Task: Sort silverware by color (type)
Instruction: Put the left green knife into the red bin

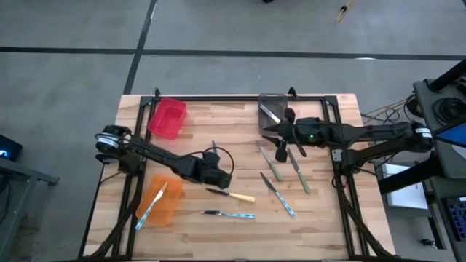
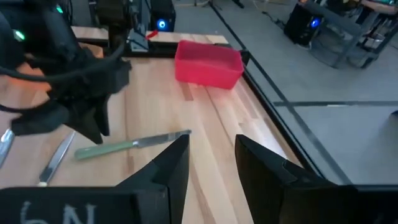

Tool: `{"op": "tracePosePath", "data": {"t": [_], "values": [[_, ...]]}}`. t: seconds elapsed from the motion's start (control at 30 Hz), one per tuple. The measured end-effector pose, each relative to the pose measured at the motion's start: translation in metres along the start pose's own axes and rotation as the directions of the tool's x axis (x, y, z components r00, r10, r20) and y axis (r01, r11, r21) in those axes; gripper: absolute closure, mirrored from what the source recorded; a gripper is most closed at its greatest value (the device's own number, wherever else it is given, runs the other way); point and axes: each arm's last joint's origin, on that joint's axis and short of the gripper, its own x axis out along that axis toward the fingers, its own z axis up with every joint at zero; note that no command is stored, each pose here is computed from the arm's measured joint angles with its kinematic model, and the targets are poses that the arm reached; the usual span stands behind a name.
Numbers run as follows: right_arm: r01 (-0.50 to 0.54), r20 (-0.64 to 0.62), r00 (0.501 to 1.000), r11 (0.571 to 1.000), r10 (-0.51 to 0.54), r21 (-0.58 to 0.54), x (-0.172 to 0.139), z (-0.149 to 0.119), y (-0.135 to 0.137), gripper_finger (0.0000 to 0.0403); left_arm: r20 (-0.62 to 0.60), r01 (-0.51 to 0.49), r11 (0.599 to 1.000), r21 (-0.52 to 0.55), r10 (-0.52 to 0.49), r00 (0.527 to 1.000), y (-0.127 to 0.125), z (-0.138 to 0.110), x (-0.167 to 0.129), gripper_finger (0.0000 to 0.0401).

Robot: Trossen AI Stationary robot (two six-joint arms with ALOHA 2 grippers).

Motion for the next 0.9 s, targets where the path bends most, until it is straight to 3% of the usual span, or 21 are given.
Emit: {"op": "tracePosePath", "data": {"t": [0.23,0.4,0.9], "values": [[0.001,0.009,1.000,0.999,-0.001,-0.043,-0.004,-0.001,-0.001,0.0282,0.003,-0.064,0.998,-0.029,0.064,0.998,0.000,0.007,0.020,0.0242],[0.004,-0.004,1.000,0.997,-0.005,-0.075,-0.001,-0.003,-0.001,0.0282,0.025,-0.100,0.995,-0.027,0.101,0.995,-0.002,0.008,0.032,0.0214],[0.077,-0.031,0.996,0.997,-0.078,-0.023,0.003,-0.010,-0.019,0.0282,0.034,-0.174,0.984,-0.033,0.175,0.984,0.003,0.004,0.048,0.0248]]}}
